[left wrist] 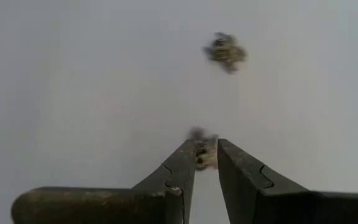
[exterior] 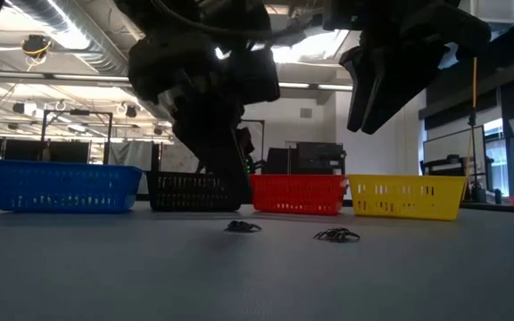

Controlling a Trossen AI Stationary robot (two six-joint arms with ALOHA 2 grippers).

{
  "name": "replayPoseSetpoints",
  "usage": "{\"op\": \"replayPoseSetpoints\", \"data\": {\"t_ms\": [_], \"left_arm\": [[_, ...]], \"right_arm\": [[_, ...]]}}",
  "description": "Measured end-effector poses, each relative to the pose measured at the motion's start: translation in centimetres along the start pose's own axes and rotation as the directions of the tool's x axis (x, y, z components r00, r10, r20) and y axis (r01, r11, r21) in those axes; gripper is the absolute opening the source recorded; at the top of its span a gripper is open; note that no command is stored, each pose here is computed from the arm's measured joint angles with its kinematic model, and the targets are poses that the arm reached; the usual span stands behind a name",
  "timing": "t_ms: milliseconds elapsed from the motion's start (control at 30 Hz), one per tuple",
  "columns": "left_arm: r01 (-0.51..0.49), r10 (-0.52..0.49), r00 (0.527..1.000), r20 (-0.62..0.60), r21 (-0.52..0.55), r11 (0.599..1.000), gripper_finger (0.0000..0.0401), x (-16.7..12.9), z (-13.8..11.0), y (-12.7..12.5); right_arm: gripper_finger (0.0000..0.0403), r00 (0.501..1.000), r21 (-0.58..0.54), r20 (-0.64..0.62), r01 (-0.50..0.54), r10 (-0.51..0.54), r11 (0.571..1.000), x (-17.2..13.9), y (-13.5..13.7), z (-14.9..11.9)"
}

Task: Sort Halloween decoration
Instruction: Put the black spider toy into the black bin

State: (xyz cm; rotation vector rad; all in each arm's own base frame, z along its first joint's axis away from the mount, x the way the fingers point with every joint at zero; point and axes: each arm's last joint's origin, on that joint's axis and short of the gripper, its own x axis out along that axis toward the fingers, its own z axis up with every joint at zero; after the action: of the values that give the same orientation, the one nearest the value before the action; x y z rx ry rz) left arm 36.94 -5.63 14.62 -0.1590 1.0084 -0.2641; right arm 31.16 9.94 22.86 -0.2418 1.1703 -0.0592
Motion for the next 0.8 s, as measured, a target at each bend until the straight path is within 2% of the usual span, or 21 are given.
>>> {"op": "replayPoseSetpoints", "data": {"t_ms": [100,267,333,600,800], "left_arm": [[0.010,-0.010,1.000,-0.001,0.069,0.998,0.0062,0.2,-0.1,-1.3],[-0.146,0.144,0.989,0.021,0.146,0.978,0.0068,0.6,-0.4,-2.5],[-0.170,0.168,0.986,0.026,0.145,0.975,0.0079,0.6,-0.4,-2.6],[-0.152,0.151,0.988,0.021,0.106,0.983,0.0139,0.6,-0.4,-2.7],[-0.170,0.168,0.985,0.025,0.103,0.980,0.0163,0.6,-0.4,-2.7]], "right_arm": [[0.0182,1.000,0.000,0.000,0.000,0.000,1.000,0.0,0.0,0.0],[0.0182,1.000,0.000,0.000,0.000,0.000,1.000,0.0,0.0,0.0],[0.0182,1.000,0.000,0.000,0.000,0.000,1.000,0.0,0.0,0.0],[0.0182,1.000,0.000,0.000,0.000,0.000,1.000,0.0,0.0,0.0],[0.0182,1.000,0.000,0.000,0.000,0.000,1.000,0.0,0.0,0.0]]}}
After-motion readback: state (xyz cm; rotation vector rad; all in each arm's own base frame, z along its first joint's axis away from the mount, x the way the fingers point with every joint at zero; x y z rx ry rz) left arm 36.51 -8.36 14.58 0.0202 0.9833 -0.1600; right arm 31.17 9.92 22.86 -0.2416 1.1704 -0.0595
